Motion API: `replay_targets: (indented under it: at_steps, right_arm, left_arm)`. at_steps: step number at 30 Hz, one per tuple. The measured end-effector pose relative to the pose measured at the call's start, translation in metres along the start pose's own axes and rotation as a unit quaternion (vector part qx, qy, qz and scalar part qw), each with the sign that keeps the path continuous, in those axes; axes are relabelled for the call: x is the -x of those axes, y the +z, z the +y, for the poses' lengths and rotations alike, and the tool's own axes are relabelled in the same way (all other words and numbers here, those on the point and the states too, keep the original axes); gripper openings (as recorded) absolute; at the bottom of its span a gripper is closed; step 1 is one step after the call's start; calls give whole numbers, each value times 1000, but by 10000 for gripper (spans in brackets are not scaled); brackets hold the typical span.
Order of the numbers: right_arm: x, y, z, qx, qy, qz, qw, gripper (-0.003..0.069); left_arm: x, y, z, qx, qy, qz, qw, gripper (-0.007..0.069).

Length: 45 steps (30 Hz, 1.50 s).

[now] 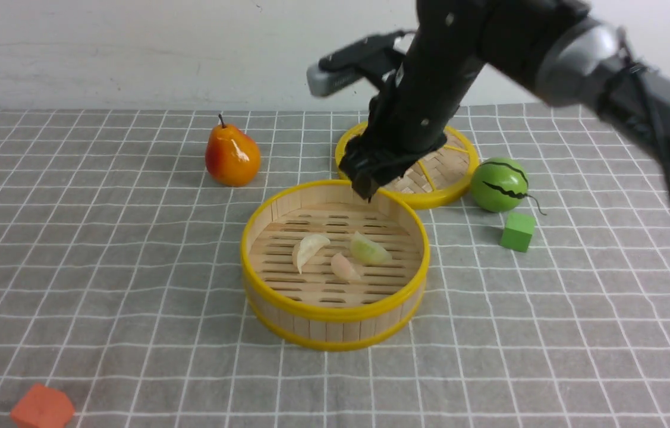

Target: Put the dumplings into the steamer on the table with the grey tablecloth.

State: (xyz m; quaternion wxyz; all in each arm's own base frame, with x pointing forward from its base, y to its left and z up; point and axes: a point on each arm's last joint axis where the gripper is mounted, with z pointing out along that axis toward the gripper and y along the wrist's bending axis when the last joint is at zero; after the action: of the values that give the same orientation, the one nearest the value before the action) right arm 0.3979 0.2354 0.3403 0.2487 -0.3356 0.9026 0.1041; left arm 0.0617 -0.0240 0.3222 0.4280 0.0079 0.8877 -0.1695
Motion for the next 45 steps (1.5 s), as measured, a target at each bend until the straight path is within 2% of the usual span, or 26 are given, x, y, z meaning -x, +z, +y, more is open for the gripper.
replay_targets:
  at_steps: [3,4,6,7,8,11,14,20,23,28,31,39,45]
  right_arm:
    - [-7,-44,11,20,1,-26,999,312]
    - [-15,-63,18,33,-4,-33,999,250]
    - [-26,-80,24,48,-14,-36,998,178]
    - [-27,-86,26,49,-16,-40,998,169]
    - [-39,-94,32,67,-23,-36,997,99]
    - [-68,-114,45,99,-32,-30,994,-10]
    - [-90,-128,53,111,-36,-57,991,-20]
    - [-132,-157,66,99,-56,-192,975,-19]
    - [-163,-180,72,71,-57,-305,948,-17]
    - [-200,-191,76,47,-36,-375,925,-15]
    - [-222,-192,80,47,-36,-380,923,-15]
    - [-246,-182,86,62,-45,-352,933,-14]
    - [-258,-191,84,23,-77,-359,930,-22]
  left_arm:
    - [-19,2,8,-33,-27,-61,997,237]
    - [-26,3,11,-54,-32,-101,993,237]
    - [-32,4,14,-70,-32,-136,988,237]
    - [-33,5,14,-74,-31,-142,987,237]
    - [-35,6,15,-87,-25,-173,981,237]
    - [-38,9,15,-106,-13,-214,971,237]
    - [-40,12,16,-107,-11,-216,970,237]
    - [-40,12,16,-106,-11,-215,971,237]
    - [-40,12,16,-105,-10,-215,971,237]
    - [-40,12,16,-105,-10,-215,971,237]
    - [-40,12,16,-105,-10,-215,971,237]
    - [-40,12,16,-105,-10,-215,971,237]
    - [-40,12,16,-105,-10,-215,971,237]
